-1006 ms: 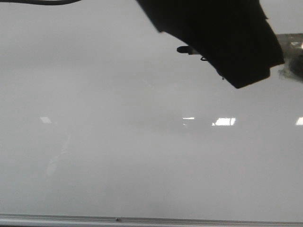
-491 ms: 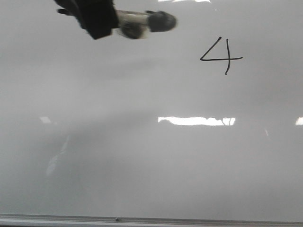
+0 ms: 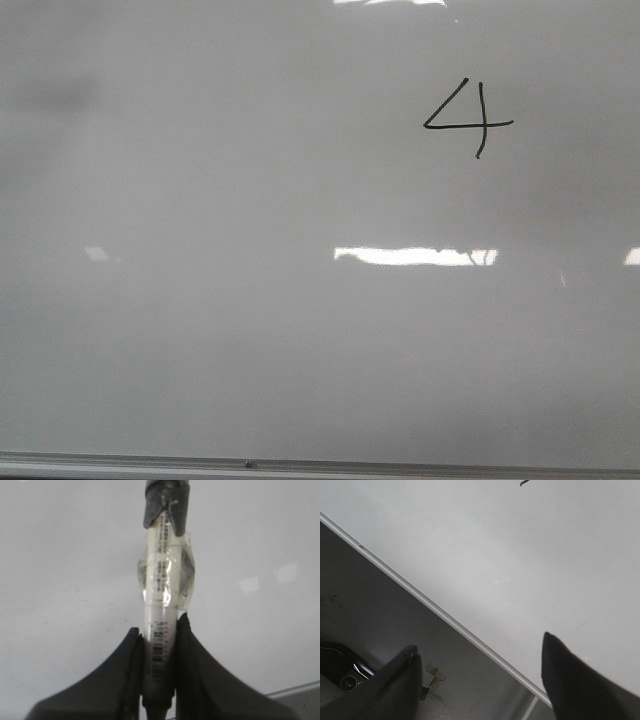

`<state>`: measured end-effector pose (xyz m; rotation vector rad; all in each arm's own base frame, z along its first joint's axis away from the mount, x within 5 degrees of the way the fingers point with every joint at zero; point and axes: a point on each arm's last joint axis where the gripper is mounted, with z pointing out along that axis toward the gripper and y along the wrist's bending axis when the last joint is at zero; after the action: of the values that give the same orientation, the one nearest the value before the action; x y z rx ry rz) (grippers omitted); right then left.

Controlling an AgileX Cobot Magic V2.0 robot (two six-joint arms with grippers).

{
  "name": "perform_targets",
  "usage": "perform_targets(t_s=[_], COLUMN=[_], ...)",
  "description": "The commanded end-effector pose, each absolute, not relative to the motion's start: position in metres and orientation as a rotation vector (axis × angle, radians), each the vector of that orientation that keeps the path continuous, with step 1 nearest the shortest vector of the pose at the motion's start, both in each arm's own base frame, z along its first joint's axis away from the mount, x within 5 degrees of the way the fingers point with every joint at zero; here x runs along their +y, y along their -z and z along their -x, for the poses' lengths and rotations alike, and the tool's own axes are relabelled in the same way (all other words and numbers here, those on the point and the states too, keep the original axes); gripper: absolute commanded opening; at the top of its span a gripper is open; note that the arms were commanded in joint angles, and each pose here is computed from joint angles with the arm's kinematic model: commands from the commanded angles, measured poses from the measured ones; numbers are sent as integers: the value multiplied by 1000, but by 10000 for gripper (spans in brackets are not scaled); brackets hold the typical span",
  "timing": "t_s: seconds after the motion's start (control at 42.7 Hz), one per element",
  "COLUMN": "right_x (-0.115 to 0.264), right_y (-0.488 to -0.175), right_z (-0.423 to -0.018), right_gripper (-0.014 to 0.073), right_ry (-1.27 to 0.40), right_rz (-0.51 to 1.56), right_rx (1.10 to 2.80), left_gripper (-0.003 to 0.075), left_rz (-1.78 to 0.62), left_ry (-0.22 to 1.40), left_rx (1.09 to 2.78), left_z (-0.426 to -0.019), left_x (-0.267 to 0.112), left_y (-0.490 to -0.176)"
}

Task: Write number 4 on whiteboard

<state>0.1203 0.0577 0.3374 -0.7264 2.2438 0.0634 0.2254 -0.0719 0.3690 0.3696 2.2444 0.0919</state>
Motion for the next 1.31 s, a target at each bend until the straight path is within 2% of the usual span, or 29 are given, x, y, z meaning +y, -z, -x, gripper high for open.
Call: perform_targets(t_s=[0.0, 0.117, 0.257, 0.398, 0.889, 1.287], right_x=[58, 58, 58, 58, 58, 58], right_y=[-352, -352, -351, -351, -351, -349], right_z=[-123, -123, -123, -123, -123, -123], right_gripper=[529, 529, 529, 529, 529, 529], right_ry=[-68, -69, -69, -69, -70, -68], right_rz=[695, 695, 696, 696, 696, 698], right_rx=[2152, 2152, 2154, 2154, 2155, 2161], left_gripper=[27, 27, 27, 27, 27, 32], left_rz=[-219, -99, -55, -49, -49, -4], left_ry=[50, 135, 134, 147, 205, 237], left_rx=[2039, 1913, 1787, 1734, 1739, 1712], left_z=[-218, -213, -216, -223, -273, -293], left_x=[-54, -39, -27, -24, -32, -33], left_y=[-378, -356, -328, -305, -252, -226])
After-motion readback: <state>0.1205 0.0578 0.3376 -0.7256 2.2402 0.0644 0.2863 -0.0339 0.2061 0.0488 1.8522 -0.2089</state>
